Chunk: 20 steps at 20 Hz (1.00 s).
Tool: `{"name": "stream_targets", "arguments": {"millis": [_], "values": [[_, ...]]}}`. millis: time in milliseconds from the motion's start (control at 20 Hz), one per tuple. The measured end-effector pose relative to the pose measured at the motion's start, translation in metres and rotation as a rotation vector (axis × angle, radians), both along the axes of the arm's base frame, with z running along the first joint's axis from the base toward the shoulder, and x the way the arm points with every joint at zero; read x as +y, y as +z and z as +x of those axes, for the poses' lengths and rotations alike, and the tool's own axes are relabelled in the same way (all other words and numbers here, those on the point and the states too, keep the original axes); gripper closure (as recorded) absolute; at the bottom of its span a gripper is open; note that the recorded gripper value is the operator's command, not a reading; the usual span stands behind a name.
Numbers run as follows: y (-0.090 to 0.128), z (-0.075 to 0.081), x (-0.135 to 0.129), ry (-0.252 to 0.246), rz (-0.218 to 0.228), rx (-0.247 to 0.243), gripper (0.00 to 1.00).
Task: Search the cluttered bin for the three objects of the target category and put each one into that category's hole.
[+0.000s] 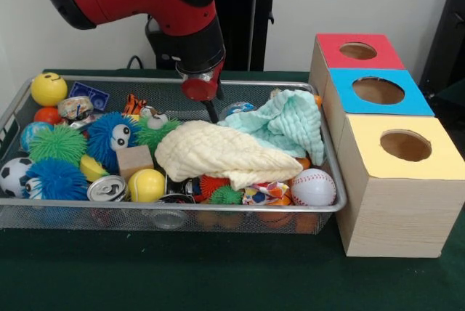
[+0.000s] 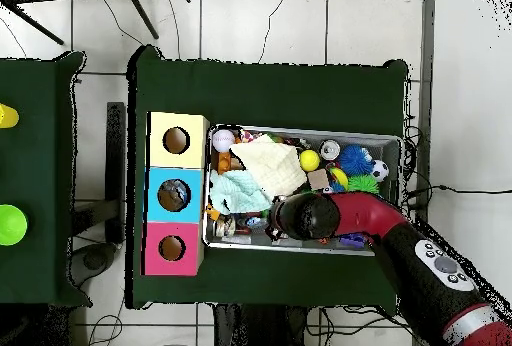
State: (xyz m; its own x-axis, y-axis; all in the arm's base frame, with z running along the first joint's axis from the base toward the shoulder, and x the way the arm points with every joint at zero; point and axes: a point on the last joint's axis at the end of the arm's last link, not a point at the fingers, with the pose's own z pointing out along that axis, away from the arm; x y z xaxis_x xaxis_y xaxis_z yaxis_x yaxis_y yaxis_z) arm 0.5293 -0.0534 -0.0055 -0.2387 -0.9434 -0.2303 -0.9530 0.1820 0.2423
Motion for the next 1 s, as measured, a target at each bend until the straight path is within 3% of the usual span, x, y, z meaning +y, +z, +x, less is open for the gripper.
{"name": "stream_targets", "arguments": {"millis": [1000], "values": [[-0.005,-0.011,-0.002,-0.036,-0.025,0.061,0.00]]}}
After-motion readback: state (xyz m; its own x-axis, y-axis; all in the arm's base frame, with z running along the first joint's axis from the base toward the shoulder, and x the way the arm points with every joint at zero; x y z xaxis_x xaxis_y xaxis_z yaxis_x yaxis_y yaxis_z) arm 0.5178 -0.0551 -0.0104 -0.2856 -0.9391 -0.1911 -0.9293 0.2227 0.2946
